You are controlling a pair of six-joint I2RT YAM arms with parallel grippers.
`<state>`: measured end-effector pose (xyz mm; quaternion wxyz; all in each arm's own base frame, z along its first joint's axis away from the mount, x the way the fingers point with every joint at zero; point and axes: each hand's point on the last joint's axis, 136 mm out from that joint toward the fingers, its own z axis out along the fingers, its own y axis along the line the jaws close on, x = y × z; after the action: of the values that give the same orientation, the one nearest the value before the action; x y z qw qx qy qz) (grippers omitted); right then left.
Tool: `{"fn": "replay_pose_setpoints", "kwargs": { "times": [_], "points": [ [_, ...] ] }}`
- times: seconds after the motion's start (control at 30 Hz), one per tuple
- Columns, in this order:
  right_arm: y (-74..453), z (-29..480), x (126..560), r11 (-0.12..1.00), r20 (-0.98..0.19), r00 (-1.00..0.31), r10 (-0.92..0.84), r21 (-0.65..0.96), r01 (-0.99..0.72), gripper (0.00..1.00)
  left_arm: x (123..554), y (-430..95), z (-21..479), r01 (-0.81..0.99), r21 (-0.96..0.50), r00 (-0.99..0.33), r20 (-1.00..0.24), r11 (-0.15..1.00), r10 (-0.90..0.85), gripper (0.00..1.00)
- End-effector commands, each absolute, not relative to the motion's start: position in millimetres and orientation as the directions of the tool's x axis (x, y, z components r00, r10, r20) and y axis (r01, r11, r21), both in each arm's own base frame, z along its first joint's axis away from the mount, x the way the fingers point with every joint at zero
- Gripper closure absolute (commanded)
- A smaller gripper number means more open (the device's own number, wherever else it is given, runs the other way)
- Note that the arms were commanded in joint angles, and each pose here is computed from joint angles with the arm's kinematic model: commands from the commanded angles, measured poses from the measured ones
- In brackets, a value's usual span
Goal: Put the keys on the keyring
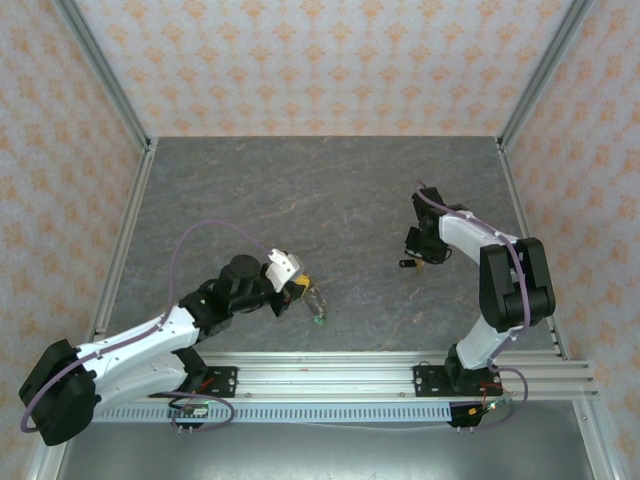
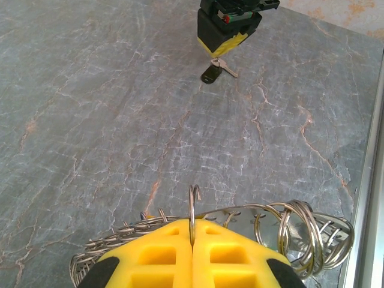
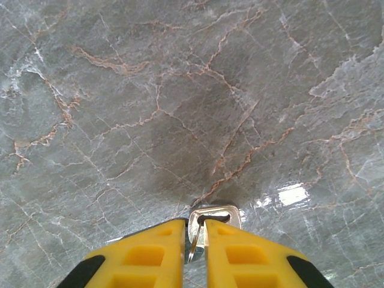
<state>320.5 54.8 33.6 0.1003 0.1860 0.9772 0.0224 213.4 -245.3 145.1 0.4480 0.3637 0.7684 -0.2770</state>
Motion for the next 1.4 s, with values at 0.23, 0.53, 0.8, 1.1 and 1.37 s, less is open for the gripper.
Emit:
{"fn": "replay_pose_setpoints", "kwargs": {
  "times": [0.23,0.53,0.8,1.1,1.37],
  "points": [
    [55,31,315,0.929,-0.156,-0.916,0.371,0.065,0.365,0.82,219,-251,167,0.817,-0.088,-0.293,-0.915,0.569,0.279,1.00],
    [56,24,313,0.928,-0.147,-0.917,0.371,0.058,0.367,0.85,219,-251,167,0.818,-0.089,-0.295,-0.914,0.569,0.280,1.00],
    [54,27,314,0.930,-0.159,-0.916,0.368,0.046,0.365,0.89,219,-251,167,0.817,-0.090,-0.296,-0.913,0.570,0.279,1.00],
    [53,24,313,0.927,-0.150,-0.915,0.374,0.042,0.372,0.87,219,-251,167,0.818,-0.092,-0.296,-0.913,0.568,0.280,1.00],
    [53,24,313,0.926,-0.148,-0.915,0.376,0.037,0.375,0.83,219,-251,168,0.818,-0.092,-0.296,-0.914,0.568,0.279,1.00]
  ]
}}
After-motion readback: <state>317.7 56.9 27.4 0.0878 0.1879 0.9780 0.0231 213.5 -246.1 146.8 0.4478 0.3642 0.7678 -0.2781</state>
